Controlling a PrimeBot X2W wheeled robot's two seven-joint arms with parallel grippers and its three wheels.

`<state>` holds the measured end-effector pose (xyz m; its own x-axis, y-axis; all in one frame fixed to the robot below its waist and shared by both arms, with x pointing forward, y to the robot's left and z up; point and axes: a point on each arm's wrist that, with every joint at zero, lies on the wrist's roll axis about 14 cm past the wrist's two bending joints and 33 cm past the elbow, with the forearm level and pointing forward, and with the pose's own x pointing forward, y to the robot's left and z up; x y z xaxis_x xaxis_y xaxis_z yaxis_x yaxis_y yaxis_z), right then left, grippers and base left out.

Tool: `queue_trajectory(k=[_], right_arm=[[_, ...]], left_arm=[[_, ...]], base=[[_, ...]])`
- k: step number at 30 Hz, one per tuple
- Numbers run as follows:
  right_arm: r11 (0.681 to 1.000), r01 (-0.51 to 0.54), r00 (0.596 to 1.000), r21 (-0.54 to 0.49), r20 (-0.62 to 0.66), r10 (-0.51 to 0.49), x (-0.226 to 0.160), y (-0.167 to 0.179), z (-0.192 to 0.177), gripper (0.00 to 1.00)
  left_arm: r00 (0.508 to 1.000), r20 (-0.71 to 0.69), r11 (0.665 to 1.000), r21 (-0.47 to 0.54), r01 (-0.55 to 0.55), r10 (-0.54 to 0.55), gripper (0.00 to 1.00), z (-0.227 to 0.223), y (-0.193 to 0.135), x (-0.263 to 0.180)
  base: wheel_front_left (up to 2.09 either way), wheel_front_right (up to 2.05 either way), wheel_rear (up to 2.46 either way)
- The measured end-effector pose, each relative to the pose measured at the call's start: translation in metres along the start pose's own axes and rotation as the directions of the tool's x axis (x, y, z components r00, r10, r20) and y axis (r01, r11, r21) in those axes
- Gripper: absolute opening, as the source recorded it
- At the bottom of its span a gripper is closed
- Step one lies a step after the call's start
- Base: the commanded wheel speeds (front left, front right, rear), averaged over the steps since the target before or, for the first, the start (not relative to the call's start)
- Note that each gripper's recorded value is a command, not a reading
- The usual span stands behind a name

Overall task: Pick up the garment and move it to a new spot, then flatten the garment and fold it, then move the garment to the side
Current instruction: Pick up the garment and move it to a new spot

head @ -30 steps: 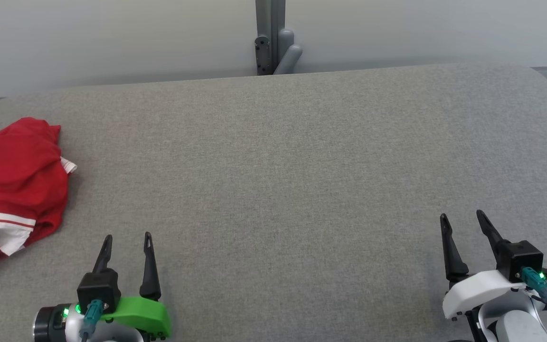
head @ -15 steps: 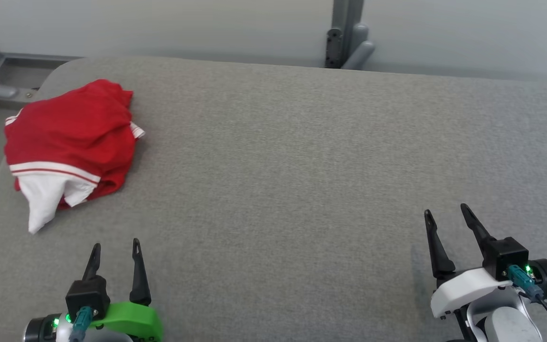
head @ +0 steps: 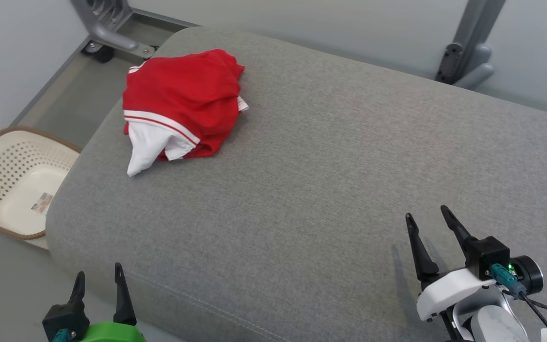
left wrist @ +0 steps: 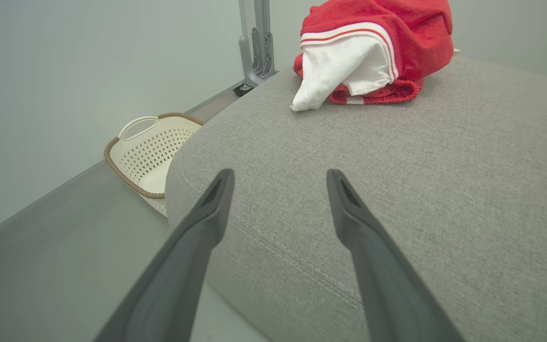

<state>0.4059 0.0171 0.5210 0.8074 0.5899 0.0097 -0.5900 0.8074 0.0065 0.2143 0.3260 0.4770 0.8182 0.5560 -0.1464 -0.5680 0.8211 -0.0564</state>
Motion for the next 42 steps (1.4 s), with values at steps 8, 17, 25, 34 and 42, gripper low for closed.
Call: queue_trajectory(k=[8, 17, 25, 34, 42], right_arm=[[0.998, -0.069, 0.998, 0.005, -0.007, 0.069, 0.014, 0.020, -0.003, 1.00], [0.999, -0.013, 1.000, -0.032, -0.009, 0.013, 0.008, -0.016, -0.005, 1.00], [0.997, 0.069, 0.996, -0.036, -0.050, -0.071, -0.002, -0.059, -0.026, 1.00], [0.989, 0.145, 0.984, -0.035, -0.100, -0.148, -0.021, -0.090, -0.046, 1.00], [0.985, 0.169, 0.974, -0.044, -0.146, -0.173, -0.028, -0.108, -0.067, 1.00]], left_arm=[[0.998, -0.027, 0.996, -0.076, -0.055, 0.053, 1.00, -0.009, 0.021, -0.014], [0.998, 0.032, 0.993, -0.100, 0.060, -0.057, 1.00, 0.018, -0.015, 0.032], [0.982, 0.102, 0.987, -0.004, 0.162, -0.161, 1.00, 0.059, -0.049, 0.102], [0.982, 0.043, 0.980, 0.089, 0.179, -0.183, 1.00, 0.055, -0.063, 0.149], [0.989, -0.034, 0.982, 0.112, 0.149, -0.146, 1.00, 0.038, -0.061, 0.179]], base=[[0.00, 0.00, 0.00], [0.00, 0.00, 0.00], [0.00, 0.00, 0.00], [0.00, 0.00, 0.00], [0.00, 0.00, 0.00]])
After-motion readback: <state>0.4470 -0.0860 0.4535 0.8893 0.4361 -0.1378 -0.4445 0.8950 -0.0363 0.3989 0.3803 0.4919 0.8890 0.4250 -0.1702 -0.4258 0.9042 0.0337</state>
